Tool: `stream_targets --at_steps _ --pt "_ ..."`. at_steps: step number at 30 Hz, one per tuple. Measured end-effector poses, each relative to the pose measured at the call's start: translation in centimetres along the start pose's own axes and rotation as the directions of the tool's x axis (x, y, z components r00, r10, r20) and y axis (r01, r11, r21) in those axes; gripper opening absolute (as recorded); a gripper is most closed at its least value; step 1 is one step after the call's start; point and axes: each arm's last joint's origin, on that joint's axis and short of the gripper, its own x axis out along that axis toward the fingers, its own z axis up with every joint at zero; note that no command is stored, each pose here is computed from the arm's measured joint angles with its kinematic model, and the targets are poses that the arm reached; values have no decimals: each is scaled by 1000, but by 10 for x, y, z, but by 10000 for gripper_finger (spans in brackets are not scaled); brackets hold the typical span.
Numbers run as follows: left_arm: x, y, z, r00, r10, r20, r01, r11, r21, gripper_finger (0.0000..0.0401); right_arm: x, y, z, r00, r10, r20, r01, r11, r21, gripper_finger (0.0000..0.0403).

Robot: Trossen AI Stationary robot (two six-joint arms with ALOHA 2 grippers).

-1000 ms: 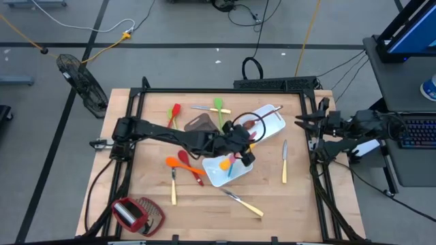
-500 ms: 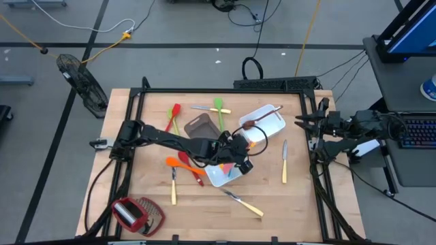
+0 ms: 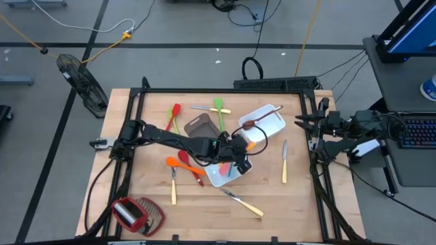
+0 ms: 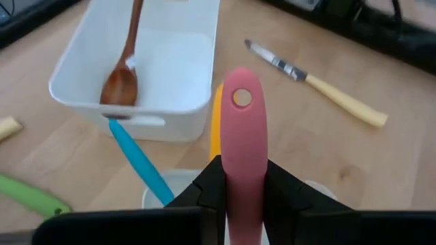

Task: Pick & Place Kitchen Items
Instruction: Put the pink spatula into the bottom white bin, then put the red spatula into the bottom white bin

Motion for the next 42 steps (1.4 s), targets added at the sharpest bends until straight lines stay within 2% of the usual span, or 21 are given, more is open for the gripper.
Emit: stream_targets --at_steps 15,28,32,37,42 --pt "-1 0 1 1000 -8 1 8 1000 -19 74 0 0 0 1000 0 0 0 1000 0 73" --pt "-7 0 6 1000 -18 16 18 1000 14 213 0 0 0 1000 0 0 0 1000 -3 73" --pt "-23 2 17 998 -39 46 39 999 -3 228 0 0 0 1000 0 0 0 1000 -3 73" --pt "-59 8 36 993 -74 91 76 997 -18 225 0 0 0 1000 0 0 0 1000 -4 73" --pt "-103 22 53 990 -92 109 111 977 -184 212 0 0 0 1000 1 0 -1 1000 -4 73"
